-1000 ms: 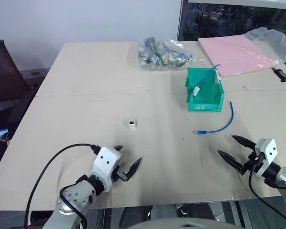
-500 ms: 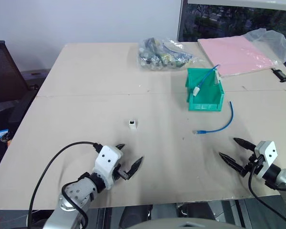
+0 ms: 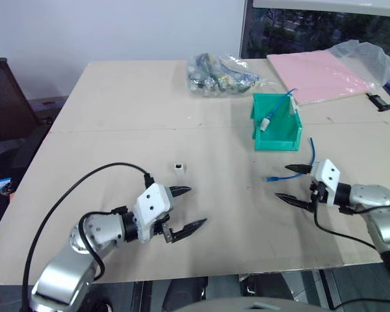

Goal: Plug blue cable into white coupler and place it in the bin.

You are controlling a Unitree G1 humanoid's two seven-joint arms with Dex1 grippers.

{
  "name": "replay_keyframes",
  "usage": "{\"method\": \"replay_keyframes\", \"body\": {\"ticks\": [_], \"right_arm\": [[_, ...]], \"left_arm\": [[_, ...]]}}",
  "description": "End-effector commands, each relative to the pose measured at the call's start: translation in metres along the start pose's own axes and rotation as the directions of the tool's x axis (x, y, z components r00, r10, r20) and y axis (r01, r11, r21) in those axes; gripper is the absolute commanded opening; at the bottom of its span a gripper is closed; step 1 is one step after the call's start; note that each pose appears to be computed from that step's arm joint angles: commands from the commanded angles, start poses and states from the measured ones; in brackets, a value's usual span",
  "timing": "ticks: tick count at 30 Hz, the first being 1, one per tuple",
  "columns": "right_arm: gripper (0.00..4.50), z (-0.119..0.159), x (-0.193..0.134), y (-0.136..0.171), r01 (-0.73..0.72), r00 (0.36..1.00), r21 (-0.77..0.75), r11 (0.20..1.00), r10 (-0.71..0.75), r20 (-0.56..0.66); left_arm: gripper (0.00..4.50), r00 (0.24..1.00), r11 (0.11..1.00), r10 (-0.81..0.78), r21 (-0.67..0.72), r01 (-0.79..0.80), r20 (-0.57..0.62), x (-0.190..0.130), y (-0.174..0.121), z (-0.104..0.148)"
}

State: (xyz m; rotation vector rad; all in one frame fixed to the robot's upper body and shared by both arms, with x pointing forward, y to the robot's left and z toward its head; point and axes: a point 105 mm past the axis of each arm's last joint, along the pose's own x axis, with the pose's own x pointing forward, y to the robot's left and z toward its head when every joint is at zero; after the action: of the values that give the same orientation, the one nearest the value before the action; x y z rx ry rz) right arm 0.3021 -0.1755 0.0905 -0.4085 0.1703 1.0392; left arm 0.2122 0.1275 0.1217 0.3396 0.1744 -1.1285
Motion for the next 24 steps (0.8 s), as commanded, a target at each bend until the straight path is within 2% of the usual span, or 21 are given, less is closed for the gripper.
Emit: {"method": "replay_keyframes", "body": {"ticks": [1,6,7,10,17,18,24], "right_arm": [[4.50,0.000,0.005,-0.004,-0.079,0.996,-0.012,0.997,0.079,-0.037],[4.50,0.007,0.011,-0.011,-0.151,0.988,0.028,0.988,0.152,-0.026],[4.11,0.007,0.011,-0.010,-0.171,0.985,0.027,0.985,0.172,-0.029],[3.32,0.007,0.011,-0.010,-0.189,0.981,0.022,0.982,0.190,-0.040],[0.22,0.006,0.014,-0.007,-0.222,0.973,-0.041,0.974,0.218,-0.076],[0.10,0.006,0.016,-0.006,-0.226,0.972,-0.049,0.973,0.222,-0.076],[0.10,0.032,0.038,0.015,-0.304,0.953,-0.091,0.948,0.303,-0.024]], "left_arm": [[4.48,0.996,0.996,-0.084,0.027,0.084,0.022,-0.005,-0.001,0.018],[4.48,0.995,0.994,-0.095,0.047,0.094,0.012,-0.009,0.004,0.022],[4.50,0.995,0.994,-0.102,0.047,0.101,0.007,-0.010,0.004,0.022],[4.50,0.994,0.993,-0.110,0.049,0.110,-0.004,-0.012,0.005,0.021],[4.50,0.994,0.993,-0.108,0.049,0.108,-0.006,-0.012,0.009,0.019],[4.50,0.994,0.993,-0.105,0.047,0.105,-0.002,-0.011,0.010,0.020],[4.50,0.993,0.992,-0.120,0.049,0.119,0.001,-0.007,0.013,0.021]]}}
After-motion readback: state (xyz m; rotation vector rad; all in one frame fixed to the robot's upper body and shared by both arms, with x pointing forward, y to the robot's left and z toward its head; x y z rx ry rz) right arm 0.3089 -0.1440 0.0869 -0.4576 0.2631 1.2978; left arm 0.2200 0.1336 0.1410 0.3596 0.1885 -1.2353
